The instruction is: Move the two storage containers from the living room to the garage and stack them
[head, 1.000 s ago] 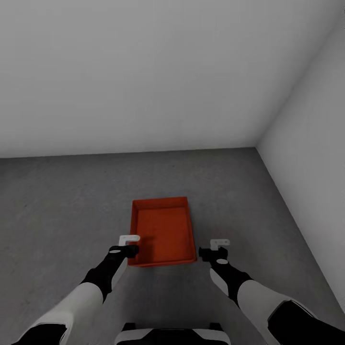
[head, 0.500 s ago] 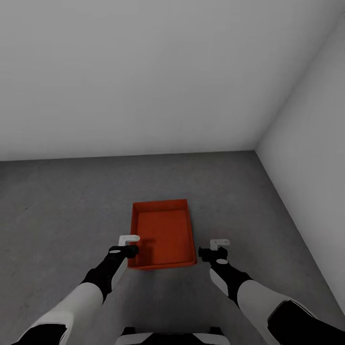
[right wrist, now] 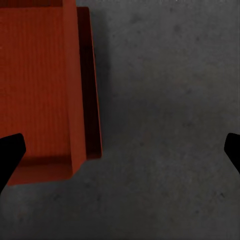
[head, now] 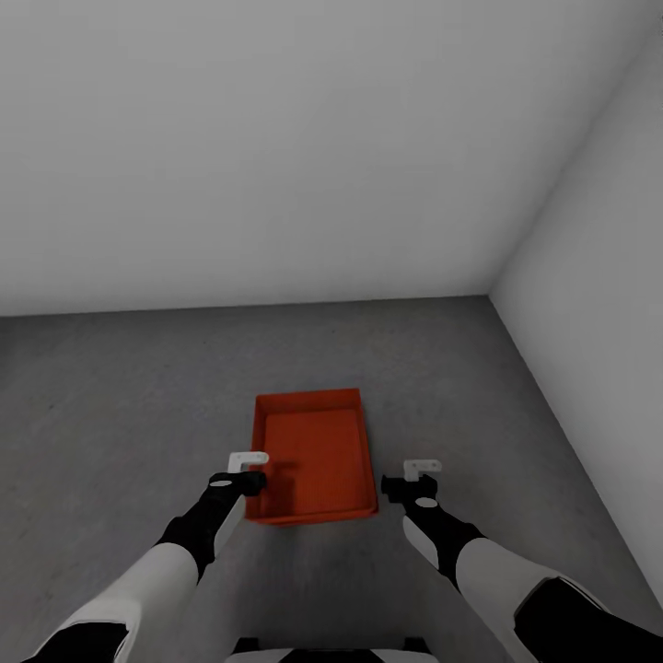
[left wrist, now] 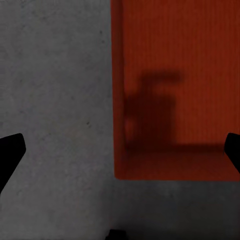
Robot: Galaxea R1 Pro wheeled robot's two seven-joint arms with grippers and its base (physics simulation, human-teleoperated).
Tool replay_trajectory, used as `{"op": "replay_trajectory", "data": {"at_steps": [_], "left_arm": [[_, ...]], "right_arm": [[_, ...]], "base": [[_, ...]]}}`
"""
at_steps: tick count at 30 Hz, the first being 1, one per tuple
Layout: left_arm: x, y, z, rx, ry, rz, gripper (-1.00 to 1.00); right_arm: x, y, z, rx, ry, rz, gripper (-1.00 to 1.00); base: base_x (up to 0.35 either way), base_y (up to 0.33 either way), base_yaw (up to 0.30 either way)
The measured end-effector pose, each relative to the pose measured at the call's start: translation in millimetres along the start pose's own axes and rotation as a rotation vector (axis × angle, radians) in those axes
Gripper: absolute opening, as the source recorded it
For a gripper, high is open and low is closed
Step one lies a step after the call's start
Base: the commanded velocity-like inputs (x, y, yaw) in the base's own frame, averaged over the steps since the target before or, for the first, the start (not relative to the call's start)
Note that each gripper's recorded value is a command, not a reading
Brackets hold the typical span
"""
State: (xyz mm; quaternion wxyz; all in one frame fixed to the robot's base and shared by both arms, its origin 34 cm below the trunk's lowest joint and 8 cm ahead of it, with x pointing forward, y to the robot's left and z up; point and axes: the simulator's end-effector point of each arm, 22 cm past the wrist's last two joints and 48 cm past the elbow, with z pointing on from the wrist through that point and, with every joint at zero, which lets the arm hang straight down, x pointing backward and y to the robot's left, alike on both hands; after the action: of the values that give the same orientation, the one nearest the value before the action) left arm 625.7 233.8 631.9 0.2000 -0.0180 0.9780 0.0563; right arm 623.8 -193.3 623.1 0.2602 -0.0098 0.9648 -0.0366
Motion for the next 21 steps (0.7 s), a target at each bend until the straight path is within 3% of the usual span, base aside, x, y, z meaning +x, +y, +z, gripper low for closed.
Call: {"op": "replay_trajectory", "data": {"at_steps": [21], "left_arm": [[-18, 1, -11.0, 0.0, -0.033, -0.004, 1.0]], "right_arm": [[-19, -1, -8.5, 0.001, -0.033, 0.002, 1.0]], "base": [[0.0, 0.0, 0.0]]}}
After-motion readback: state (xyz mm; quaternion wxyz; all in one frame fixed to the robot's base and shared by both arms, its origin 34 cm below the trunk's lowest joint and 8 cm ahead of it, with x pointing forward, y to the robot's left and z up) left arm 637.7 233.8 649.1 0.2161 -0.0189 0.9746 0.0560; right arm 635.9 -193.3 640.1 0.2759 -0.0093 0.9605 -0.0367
